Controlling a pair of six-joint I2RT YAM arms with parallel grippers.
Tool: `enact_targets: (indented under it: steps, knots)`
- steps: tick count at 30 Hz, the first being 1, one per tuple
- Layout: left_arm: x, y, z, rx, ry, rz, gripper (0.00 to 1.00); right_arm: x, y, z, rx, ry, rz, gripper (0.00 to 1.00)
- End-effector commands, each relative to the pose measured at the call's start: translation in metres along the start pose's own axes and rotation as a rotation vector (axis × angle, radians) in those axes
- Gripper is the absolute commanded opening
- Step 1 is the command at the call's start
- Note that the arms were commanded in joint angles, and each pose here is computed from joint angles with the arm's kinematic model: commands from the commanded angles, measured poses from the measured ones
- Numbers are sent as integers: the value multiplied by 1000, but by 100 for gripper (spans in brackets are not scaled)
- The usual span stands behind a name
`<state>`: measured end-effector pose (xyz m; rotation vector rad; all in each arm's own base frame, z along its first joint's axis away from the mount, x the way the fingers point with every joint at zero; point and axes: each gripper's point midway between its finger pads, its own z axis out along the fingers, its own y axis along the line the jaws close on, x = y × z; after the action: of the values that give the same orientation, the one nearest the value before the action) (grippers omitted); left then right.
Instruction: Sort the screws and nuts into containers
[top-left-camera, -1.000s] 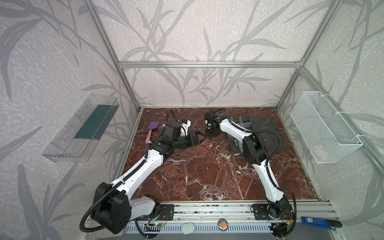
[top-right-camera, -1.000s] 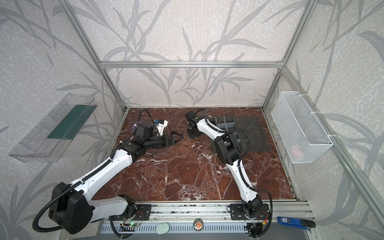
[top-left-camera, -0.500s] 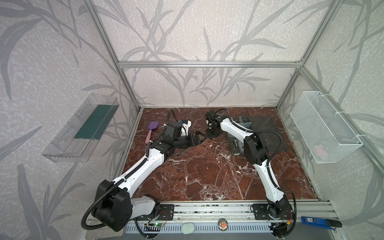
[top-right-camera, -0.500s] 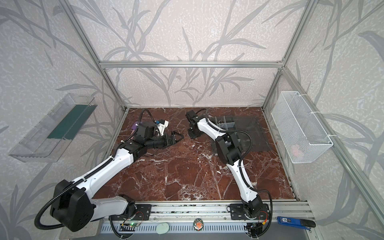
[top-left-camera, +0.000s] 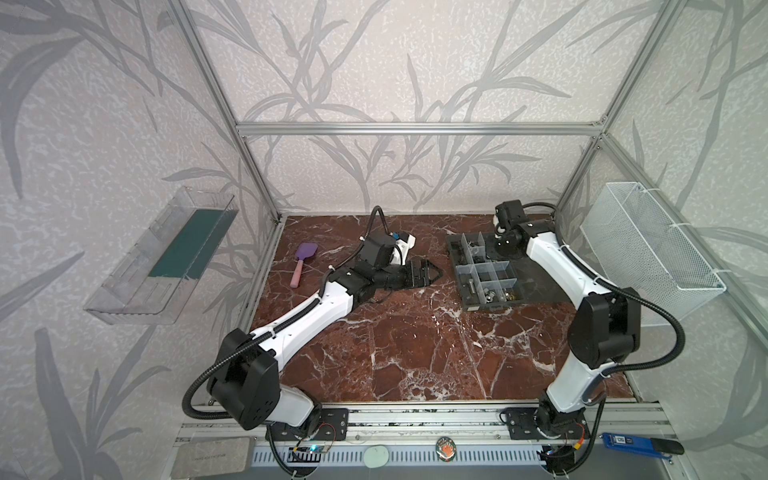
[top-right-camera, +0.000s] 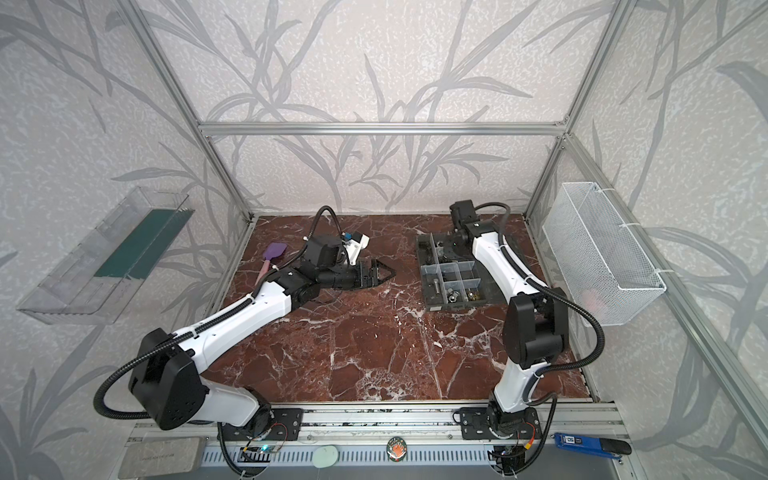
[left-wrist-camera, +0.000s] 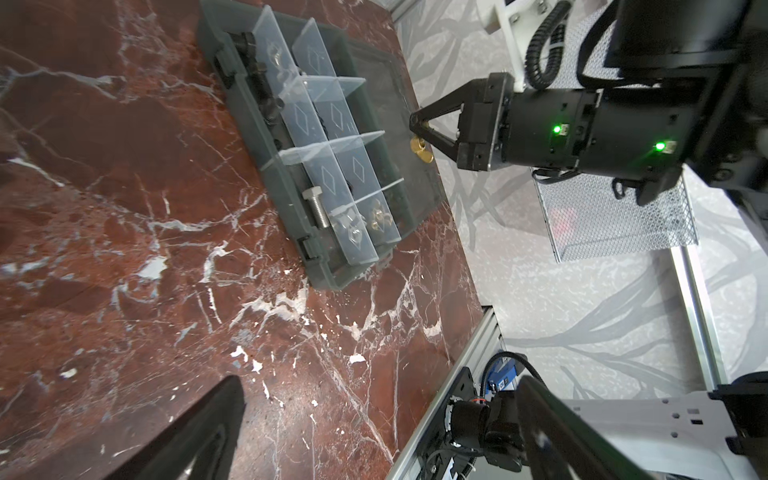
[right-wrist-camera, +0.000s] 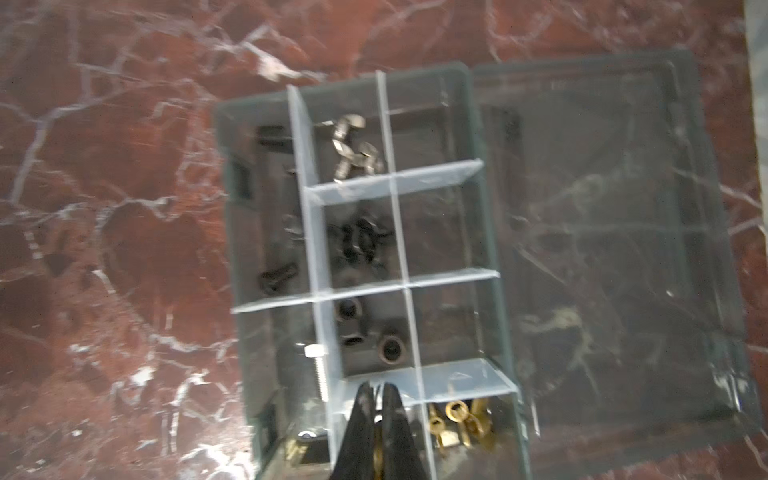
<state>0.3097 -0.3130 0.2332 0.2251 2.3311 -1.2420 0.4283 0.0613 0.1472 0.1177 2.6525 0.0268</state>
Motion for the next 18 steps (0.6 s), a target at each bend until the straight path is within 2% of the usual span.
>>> enact_targets:
  steps: [1,3,7,12,18]
  knots:
    - [-10,-9,1,8,-26,43,99,19,-15,8,11,21,38,0]
    - [-10,-8,1,2,-26,42,99,22,-21,6,18,2,46,0]
    - [-9,-6,0,-11,-26,48,99,36,-29,19,53,46,51,0]
    - [-6,-1,-4,-35,-29,51,99,55,-42,49,102,118,56,0]
    - [-8,14,-19,-90,-54,58,99,57,-48,50,134,110,43,7]
